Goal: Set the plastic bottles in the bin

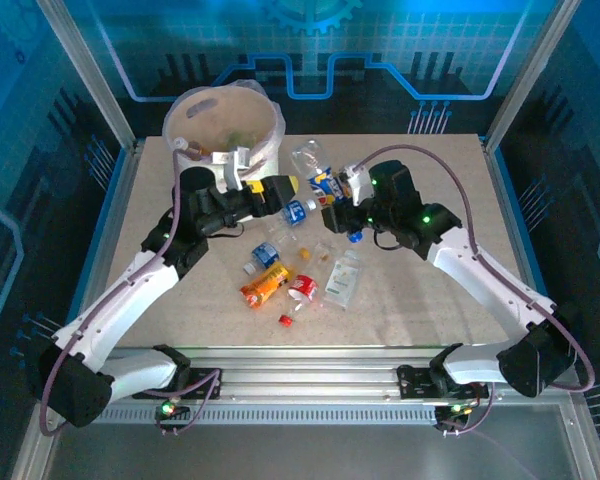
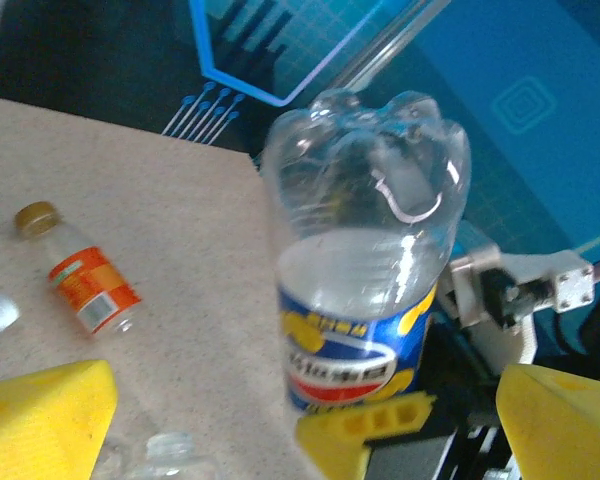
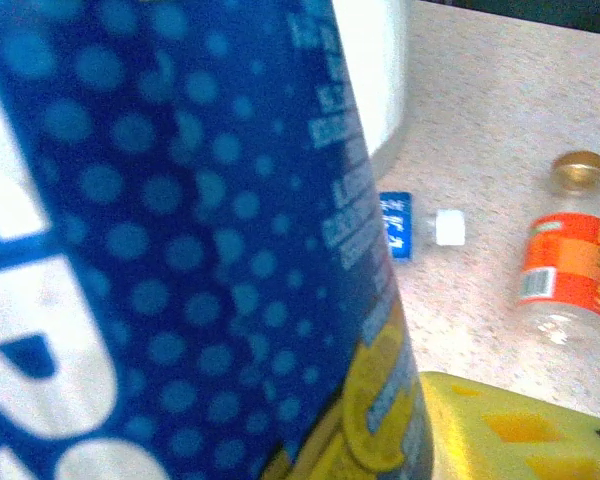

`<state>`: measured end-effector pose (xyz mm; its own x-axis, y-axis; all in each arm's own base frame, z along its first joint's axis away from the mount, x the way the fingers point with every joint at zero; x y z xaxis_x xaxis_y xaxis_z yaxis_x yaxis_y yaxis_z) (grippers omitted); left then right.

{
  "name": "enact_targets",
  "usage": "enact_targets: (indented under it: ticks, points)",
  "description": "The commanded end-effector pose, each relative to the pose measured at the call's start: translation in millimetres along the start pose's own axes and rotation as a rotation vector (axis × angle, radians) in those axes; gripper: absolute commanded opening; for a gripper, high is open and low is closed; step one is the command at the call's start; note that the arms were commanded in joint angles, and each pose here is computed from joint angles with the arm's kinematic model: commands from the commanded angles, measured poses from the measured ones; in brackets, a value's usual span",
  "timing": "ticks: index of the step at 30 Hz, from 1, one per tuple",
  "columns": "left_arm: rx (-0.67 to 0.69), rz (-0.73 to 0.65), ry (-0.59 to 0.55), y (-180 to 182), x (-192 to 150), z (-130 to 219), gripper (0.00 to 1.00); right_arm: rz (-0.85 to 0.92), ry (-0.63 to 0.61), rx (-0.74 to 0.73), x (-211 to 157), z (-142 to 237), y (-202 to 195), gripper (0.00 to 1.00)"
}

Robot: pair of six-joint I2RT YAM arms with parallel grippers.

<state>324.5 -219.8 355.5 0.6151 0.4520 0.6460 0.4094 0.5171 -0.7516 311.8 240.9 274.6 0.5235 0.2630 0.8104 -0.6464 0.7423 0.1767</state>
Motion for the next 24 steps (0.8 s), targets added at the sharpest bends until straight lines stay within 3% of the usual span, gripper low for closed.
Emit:
enact_targets:
  ticks: [1,16,24]
  points:
    - [-0.100,-0.024,-0.032,-23.5,10.2,-2.2,0.99,0.075,-0.086,0.102,17.4,8.4,29.1,0.43]
    - [-0.179,-0.014,-0.054,-36.3,16.8,-7.7,0.98,0.134,-0.091,0.213,23.9,2.6,65.8,0.45]
    - [-0.203,-0.014,-0.055,-38.8,16.6,-9.3,0.65,0.154,-0.092,0.240,26.8,4.0,76.2,0.50]
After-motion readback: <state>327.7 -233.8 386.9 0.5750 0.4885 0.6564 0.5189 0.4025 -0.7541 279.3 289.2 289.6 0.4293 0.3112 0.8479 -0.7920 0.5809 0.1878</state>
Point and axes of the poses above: each hand's point on the last joint's axis, 136 mm out from that joint toward the fingers, its own z axis back along the fingers, its own y axis along the line the jaws close on, x = y × z, the point moved 1 cm from there along z, back along the fingers, and after that the axes turned 5 degrees about z, right-handed, at the moved point
